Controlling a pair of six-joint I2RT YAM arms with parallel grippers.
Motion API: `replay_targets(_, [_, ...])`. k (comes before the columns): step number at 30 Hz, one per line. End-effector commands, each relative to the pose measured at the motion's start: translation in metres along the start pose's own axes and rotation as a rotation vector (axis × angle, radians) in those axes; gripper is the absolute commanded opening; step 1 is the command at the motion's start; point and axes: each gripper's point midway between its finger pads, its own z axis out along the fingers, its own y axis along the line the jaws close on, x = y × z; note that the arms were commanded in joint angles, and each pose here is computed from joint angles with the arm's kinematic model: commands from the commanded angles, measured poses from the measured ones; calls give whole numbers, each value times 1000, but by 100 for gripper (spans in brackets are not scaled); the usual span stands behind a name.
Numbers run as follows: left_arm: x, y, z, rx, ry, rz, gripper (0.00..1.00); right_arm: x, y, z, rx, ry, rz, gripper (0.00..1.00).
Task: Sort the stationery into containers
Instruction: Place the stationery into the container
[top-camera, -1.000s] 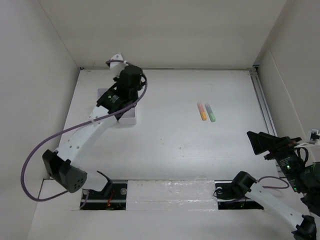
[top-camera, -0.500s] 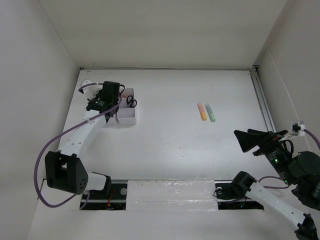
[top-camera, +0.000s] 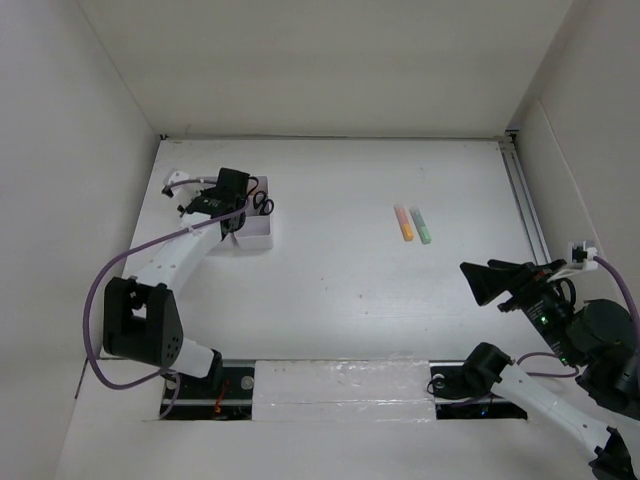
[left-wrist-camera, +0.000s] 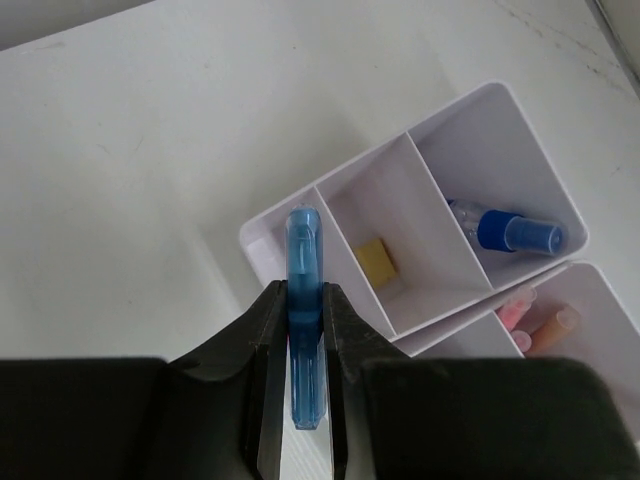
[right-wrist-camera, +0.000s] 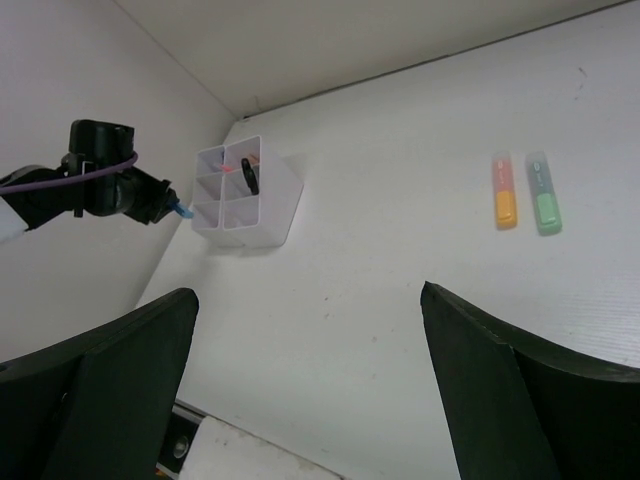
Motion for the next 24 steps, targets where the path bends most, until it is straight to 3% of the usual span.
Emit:
replay_targets(1, [-15,13,3,-65,-95,-84,0,-13,12,-1,-55,-45,12,99])
replay_targets(13, [-8,16,18,-140,-150,-106,0,-9,11,0,-63,-41,2,99])
replay_targets(24, [-9,0,24,-96,-175,-122,0,-4,12,5,-64,-26,-12,99])
